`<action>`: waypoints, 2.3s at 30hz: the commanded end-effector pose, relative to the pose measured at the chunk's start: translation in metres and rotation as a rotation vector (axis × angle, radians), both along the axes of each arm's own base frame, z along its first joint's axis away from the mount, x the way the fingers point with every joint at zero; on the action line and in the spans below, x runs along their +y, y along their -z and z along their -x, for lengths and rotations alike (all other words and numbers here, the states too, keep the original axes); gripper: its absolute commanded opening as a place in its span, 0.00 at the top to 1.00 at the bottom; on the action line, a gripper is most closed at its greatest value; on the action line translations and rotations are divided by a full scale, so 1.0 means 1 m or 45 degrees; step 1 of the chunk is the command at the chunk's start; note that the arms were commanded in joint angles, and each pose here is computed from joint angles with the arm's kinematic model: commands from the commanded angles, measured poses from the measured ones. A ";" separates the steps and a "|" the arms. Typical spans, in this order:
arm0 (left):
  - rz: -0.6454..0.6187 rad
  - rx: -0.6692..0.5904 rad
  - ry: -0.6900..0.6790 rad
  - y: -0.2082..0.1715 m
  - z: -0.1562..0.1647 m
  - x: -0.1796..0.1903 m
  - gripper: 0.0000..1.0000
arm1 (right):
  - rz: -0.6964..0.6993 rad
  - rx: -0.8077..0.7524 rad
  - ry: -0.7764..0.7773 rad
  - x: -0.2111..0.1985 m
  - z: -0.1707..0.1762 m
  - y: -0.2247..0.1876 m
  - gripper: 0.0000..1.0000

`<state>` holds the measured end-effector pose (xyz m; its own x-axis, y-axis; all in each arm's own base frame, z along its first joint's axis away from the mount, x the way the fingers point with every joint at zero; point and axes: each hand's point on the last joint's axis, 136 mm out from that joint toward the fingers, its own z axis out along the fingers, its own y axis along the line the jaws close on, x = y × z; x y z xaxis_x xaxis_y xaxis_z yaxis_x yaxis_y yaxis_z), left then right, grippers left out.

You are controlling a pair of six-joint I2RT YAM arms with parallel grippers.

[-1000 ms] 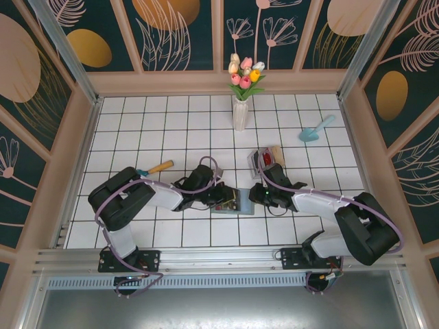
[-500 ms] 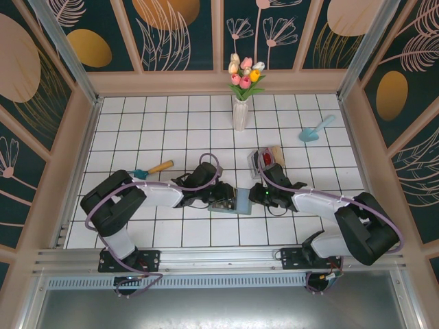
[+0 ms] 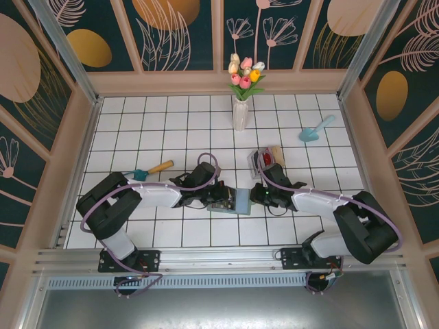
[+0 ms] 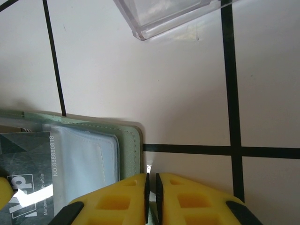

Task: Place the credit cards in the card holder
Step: Insert the credit card into the card slot.

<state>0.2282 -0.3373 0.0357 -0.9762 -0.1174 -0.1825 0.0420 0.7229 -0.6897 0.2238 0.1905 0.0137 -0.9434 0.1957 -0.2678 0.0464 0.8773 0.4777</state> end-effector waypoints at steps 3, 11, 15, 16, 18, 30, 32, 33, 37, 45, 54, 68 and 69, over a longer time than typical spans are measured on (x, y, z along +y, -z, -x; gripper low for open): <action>-0.022 0.017 0.011 0.006 0.001 0.000 0.98 | -0.008 0.089 -0.037 0.004 0.013 0.014 0.87; -0.005 0.080 0.017 0.018 0.008 -0.002 0.99 | 0.002 0.090 -0.035 0.003 0.012 0.016 0.87; 0.012 0.123 0.010 0.023 0.012 -0.003 0.99 | 0.006 0.093 -0.037 0.003 0.013 0.017 0.87; 0.028 0.123 0.007 0.022 0.012 -0.004 0.98 | 0.004 0.092 -0.038 0.003 0.013 0.017 0.87; 0.035 0.123 0.015 0.021 0.010 -0.007 0.98 | 0.005 0.094 -0.036 0.003 0.012 0.017 0.87; -0.212 0.030 0.019 0.027 0.006 0.003 0.84 | 0.045 0.083 -0.015 -0.002 0.010 0.016 0.88; -0.234 0.000 -0.004 0.022 0.003 0.009 0.79 | 0.052 0.079 -0.011 -0.003 0.009 0.015 0.88; -0.234 -0.009 -0.002 0.020 0.002 0.008 0.75 | 0.054 0.080 -0.011 -0.004 0.010 0.015 0.88; -0.243 -0.028 0.004 0.015 0.000 0.009 0.71 | 0.054 0.077 -0.012 -0.003 0.009 0.015 0.88; -0.274 -0.071 0.028 0.011 -0.004 0.009 0.81 | 0.031 0.083 -0.037 0.002 0.009 0.015 0.88; -0.262 -0.017 0.159 0.021 0.010 0.002 0.94 | 0.017 0.089 -0.044 0.005 0.007 0.017 0.93; -0.212 0.059 0.200 0.030 0.018 -0.009 0.88 | 0.031 0.103 -0.050 0.005 0.009 0.021 0.94; -0.221 0.048 0.194 0.029 0.017 -0.007 0.86 | 0.034 0.100 -0.045 0.004 0.008 0.020 0.94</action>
